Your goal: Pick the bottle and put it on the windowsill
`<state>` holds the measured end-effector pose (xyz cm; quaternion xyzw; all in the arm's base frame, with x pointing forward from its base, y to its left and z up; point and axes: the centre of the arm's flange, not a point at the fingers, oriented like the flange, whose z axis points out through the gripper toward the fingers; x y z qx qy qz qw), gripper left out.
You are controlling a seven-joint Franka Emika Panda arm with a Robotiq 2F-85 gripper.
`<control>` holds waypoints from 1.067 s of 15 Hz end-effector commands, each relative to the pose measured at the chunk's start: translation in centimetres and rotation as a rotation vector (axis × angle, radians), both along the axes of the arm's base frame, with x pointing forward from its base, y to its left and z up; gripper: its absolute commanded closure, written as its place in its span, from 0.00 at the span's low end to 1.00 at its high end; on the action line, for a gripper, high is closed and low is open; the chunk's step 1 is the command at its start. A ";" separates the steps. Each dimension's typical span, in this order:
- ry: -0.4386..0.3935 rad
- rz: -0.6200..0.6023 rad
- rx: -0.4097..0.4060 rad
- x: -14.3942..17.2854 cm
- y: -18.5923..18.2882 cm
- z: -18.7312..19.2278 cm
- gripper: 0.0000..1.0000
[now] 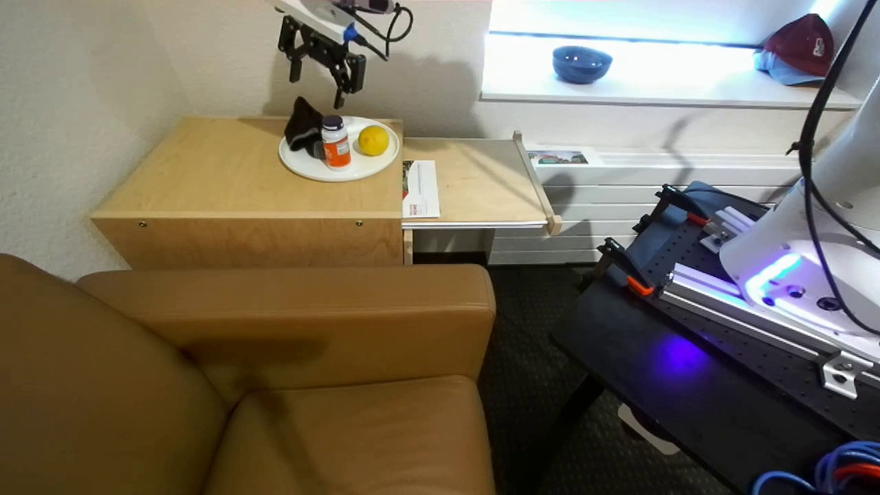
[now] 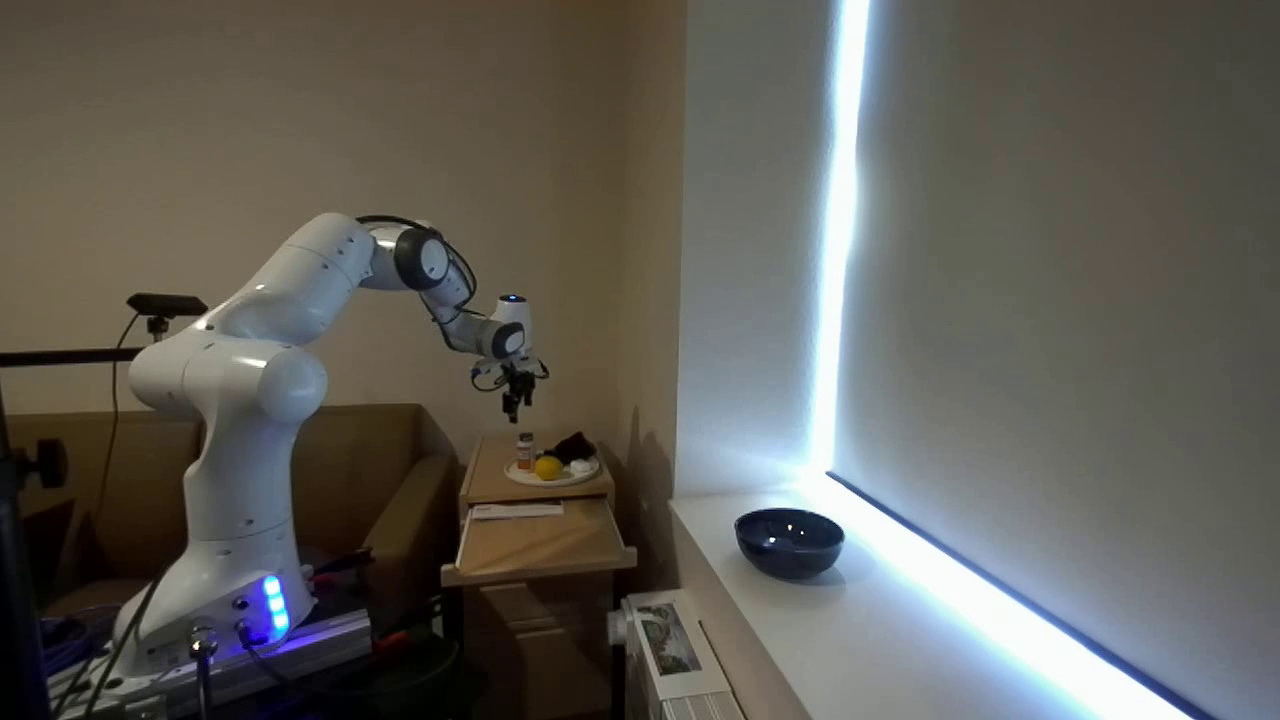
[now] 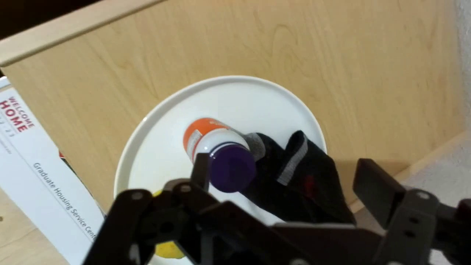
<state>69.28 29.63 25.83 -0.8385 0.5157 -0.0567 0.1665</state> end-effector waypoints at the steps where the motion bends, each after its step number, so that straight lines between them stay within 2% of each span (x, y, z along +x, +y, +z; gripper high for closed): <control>1: 0.009 -0.102 -0.098 3.8 1.8 -2.5 0.00; 2: 0.030 -0.128 -0.127 3.7 1.9 -2.6 0.00; 5: 0.121 -0.137 -0.116 2.0 2.6 -0.6 0.00; 6: 0.076 -0.126 -0.116 1.3 1.7 -2.6 0.00; 10: 0.097 -0.128 -0.115 1.4 2.3 -1.0 0.00; 13: 0.127 -0.132 -0.187 0.5 0.3 -2.5 0.00; 15: 0.110 -0.157 -0.207 0.3 -1.1 -3.3 0.00; 16: 0.113 -0.130 -0.186 1.3 0.6 -2.9 0.00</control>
